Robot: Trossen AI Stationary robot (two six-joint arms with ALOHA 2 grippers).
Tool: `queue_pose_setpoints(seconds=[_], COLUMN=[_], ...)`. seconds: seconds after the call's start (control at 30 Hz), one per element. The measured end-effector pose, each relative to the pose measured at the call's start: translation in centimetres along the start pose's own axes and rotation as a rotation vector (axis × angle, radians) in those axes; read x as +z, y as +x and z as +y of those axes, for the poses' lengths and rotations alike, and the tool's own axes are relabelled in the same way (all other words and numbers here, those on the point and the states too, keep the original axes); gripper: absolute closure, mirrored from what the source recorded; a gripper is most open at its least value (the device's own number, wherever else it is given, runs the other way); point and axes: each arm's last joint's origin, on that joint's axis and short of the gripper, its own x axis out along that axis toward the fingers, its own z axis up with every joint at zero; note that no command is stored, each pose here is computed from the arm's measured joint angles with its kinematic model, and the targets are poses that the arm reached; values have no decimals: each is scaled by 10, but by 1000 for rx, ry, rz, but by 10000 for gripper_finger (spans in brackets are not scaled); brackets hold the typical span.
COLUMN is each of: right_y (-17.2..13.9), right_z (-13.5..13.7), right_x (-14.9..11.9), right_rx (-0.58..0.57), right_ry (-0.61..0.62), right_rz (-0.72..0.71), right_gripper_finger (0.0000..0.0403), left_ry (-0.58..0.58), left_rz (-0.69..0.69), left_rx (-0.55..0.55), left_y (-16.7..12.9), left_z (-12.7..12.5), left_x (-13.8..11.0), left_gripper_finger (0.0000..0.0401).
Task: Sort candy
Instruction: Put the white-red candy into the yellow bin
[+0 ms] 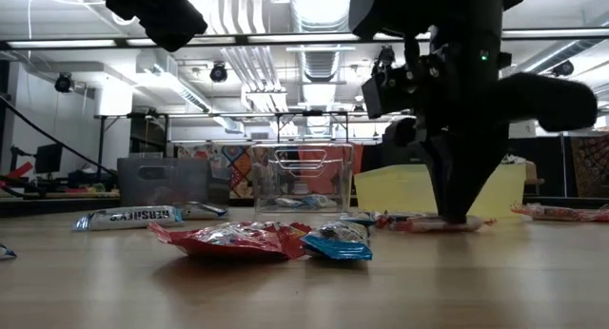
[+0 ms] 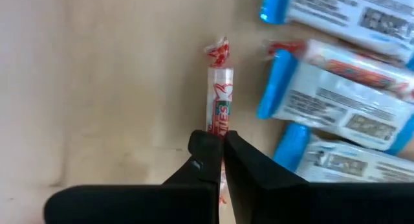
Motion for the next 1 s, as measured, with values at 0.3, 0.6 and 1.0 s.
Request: queue_pose_setpoints(seconds=[0.3,0.6,1.0], right_y=[-25,-90,-135], right_z=[1,-25,-144], right_x=[15,18,-27], right_rx=[-3,-46,-244], right_ry=[-15,-10,94], right_rz=[-38,-41,1], right_gripper_finger=[394,394,394], left_ry=[0,1,9], left_rz=[3,1,1], left_rx=[0,0,0], left_y=[0,0,0], left_z=[0,0,0], left_x=[0,0,0], left_gripper_finger=[401,401,401])
